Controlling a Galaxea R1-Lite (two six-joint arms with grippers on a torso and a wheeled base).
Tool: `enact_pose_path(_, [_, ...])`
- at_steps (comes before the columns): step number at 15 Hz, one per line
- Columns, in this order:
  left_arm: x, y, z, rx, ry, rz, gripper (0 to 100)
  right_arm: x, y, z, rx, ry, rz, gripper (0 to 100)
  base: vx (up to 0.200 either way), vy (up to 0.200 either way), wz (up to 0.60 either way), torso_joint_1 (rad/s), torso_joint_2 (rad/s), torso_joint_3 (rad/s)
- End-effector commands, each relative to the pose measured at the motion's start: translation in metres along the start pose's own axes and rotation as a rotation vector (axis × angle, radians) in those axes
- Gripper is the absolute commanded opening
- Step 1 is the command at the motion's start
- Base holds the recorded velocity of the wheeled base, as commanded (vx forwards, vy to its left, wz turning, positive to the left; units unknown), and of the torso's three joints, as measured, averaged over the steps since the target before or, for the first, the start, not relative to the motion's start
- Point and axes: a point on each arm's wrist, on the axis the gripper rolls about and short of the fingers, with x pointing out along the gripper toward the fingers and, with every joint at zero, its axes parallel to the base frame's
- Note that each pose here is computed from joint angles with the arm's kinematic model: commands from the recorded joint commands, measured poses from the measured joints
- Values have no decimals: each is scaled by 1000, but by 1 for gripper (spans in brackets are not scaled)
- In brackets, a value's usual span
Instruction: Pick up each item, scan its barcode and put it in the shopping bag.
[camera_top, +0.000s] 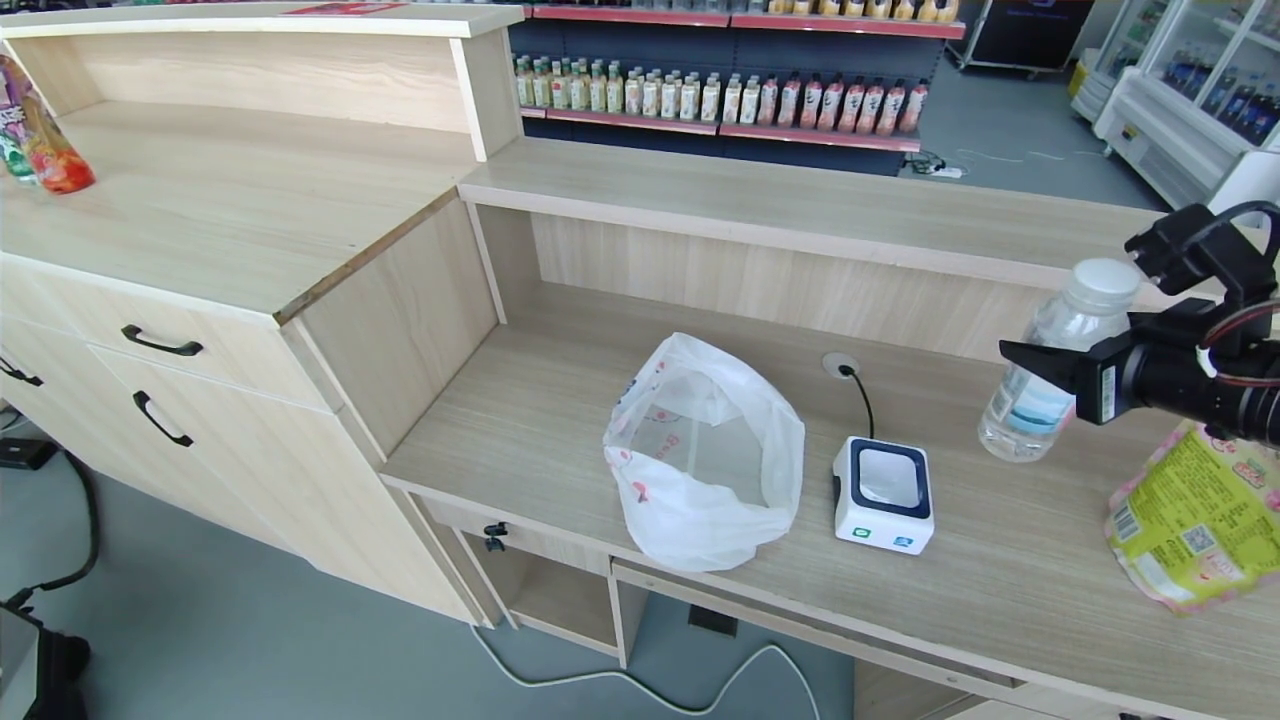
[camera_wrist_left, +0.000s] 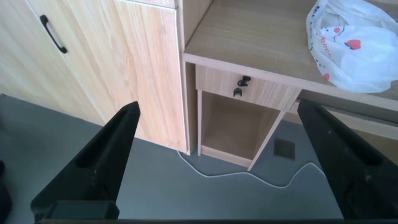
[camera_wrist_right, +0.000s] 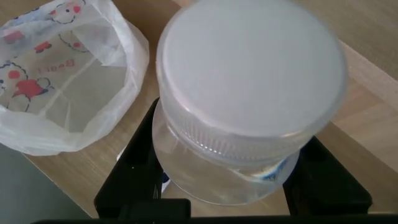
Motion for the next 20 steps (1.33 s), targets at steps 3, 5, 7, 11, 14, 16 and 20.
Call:
enact_pose_path(3, [0,0,0,-1,0,1,100,2,2,0,18,0,7,0,0,0,400,2,5,2])
enact_pose_path(5, [0,0,0,-1,0,1,100,4,3,0,21,-10,12,0,0,0,600,0,2,5])
enact_pose_path(7, [0,0,0,-1,0,0,100,8,4,0,20,-20,13,0,0,0,600,0,7,0])
enact_pose_path(11, [0,0,0,-1,0,0,100,30,5,-3,71,-85,6,0,0,0,0,0,0,0])
enact_pose_path(14, [0,0,0,-1,0,0,100,59,12,-15,93,-155,9,0,0,0,0,0,0,0])
enact_pose_path(16, [0,0,0,-1,0,1,100,73,20,-31,120,-157,23,0,0,0,0,0,0,0])
enact_pose_path(20, [0,0,0,-1,0,0,100,74,40,-63,148,-101,66,0,0,0,0,0,0,0])
